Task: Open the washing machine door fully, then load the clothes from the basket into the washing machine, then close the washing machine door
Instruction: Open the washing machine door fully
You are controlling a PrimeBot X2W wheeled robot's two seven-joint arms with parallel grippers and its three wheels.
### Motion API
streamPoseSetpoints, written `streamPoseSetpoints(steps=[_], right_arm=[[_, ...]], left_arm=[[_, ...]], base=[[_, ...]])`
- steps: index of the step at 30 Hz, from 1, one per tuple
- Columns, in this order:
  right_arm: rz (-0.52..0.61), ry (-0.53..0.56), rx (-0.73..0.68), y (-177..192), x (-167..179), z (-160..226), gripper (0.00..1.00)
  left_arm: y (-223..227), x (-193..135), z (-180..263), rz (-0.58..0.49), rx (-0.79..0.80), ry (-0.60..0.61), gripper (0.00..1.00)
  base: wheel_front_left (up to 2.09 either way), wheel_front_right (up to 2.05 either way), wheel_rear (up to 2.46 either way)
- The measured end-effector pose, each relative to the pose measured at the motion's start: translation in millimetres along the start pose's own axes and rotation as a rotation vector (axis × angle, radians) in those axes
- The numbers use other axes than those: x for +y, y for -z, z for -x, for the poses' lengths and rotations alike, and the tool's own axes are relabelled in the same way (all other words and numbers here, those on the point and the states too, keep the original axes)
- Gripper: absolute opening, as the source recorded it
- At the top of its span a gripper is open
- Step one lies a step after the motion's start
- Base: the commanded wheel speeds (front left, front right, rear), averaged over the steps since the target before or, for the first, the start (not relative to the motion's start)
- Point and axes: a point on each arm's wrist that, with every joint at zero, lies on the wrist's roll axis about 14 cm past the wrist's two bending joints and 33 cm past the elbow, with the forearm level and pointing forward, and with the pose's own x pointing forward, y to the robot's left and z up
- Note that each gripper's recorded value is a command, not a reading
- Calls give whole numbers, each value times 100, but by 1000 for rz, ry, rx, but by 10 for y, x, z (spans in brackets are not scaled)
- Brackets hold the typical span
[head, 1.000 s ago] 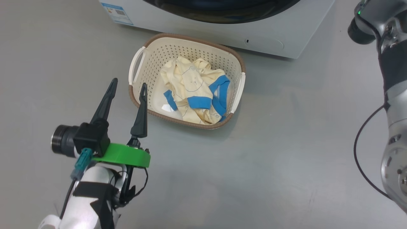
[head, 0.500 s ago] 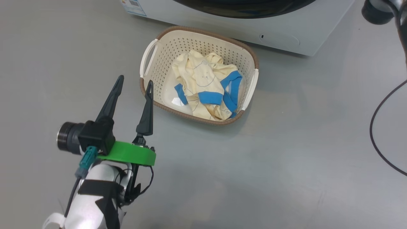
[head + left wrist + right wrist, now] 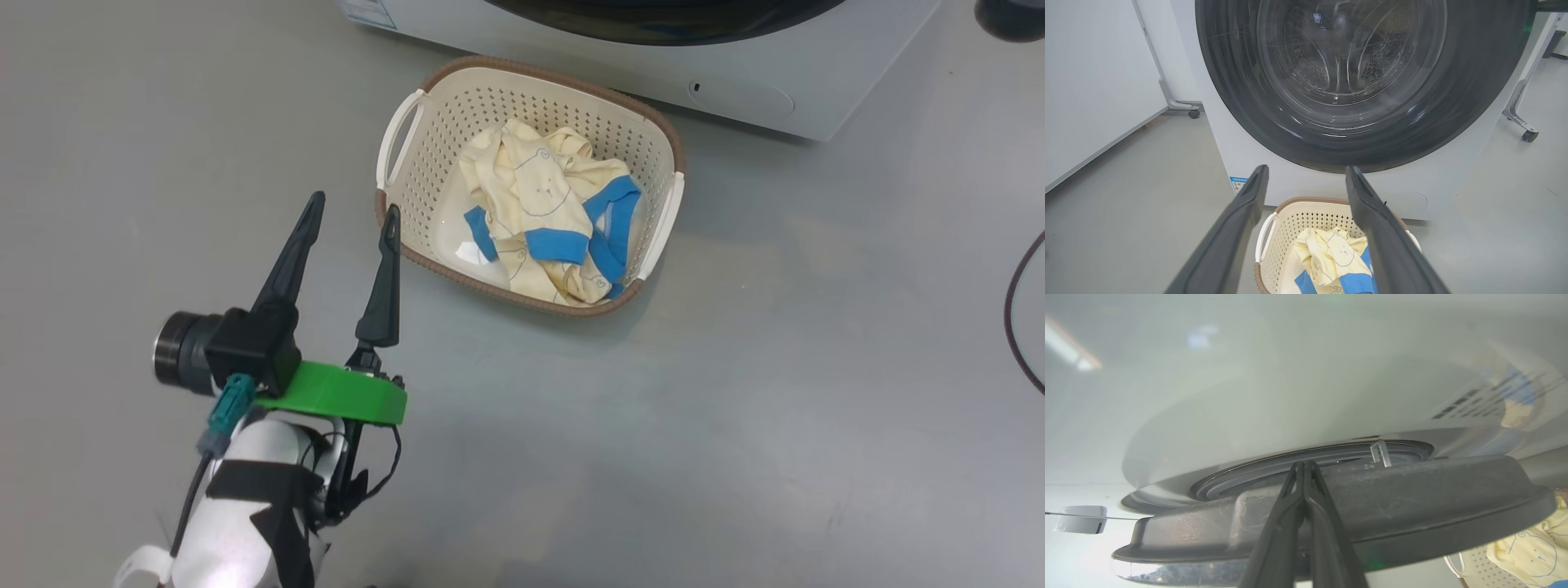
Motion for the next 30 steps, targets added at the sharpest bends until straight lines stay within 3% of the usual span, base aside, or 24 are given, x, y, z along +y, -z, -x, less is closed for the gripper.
streamPoseSetpoints(steps=[15, 30], right_arm=[[40, 25, 134, 210, -22, 71, 0], [33, -61, 329, 658, -61, 457, 0]], left_arm=[[-37, 14, -15, 3, -11, -7, 100], [-151, -170, -65, 20, -45, 43, 100]], base=[[0, 0, 0], [0, 0, 0]])
